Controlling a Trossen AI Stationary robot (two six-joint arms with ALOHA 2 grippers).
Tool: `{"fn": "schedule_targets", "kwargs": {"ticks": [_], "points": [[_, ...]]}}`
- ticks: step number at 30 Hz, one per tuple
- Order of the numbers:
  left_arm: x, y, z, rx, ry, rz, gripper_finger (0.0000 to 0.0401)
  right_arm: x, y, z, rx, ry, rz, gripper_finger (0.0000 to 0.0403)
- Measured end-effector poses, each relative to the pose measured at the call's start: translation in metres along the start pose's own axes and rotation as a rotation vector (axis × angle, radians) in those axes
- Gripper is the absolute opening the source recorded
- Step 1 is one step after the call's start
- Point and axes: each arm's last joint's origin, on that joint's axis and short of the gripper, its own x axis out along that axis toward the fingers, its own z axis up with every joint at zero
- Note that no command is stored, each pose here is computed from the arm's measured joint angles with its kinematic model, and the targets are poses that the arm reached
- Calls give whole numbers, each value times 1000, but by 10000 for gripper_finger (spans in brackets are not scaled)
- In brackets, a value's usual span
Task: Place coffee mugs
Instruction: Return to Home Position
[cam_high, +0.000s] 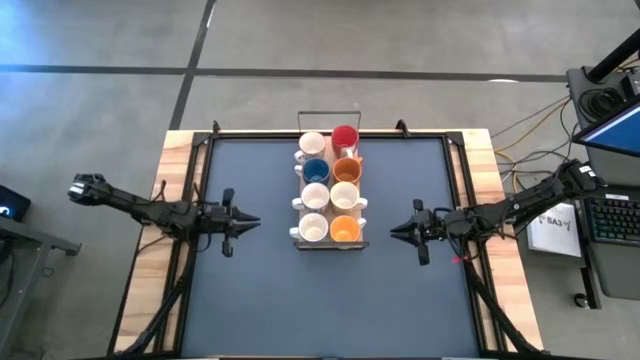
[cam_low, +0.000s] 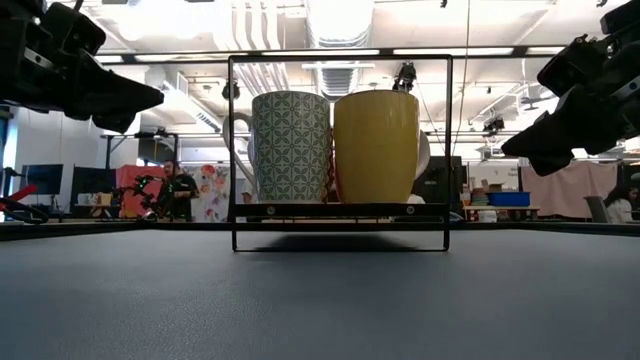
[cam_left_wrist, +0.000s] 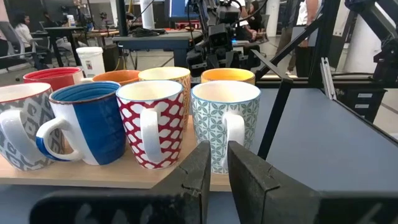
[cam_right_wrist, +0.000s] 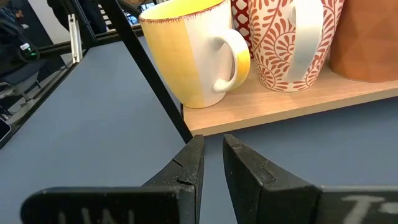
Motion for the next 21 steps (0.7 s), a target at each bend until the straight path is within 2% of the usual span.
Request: {"fn": "schedule_targets", "kwargs": {"ticks": [21], "points": [[1,0,-1,4,11,0,36,0,0,0,0,0,0,50]]}}
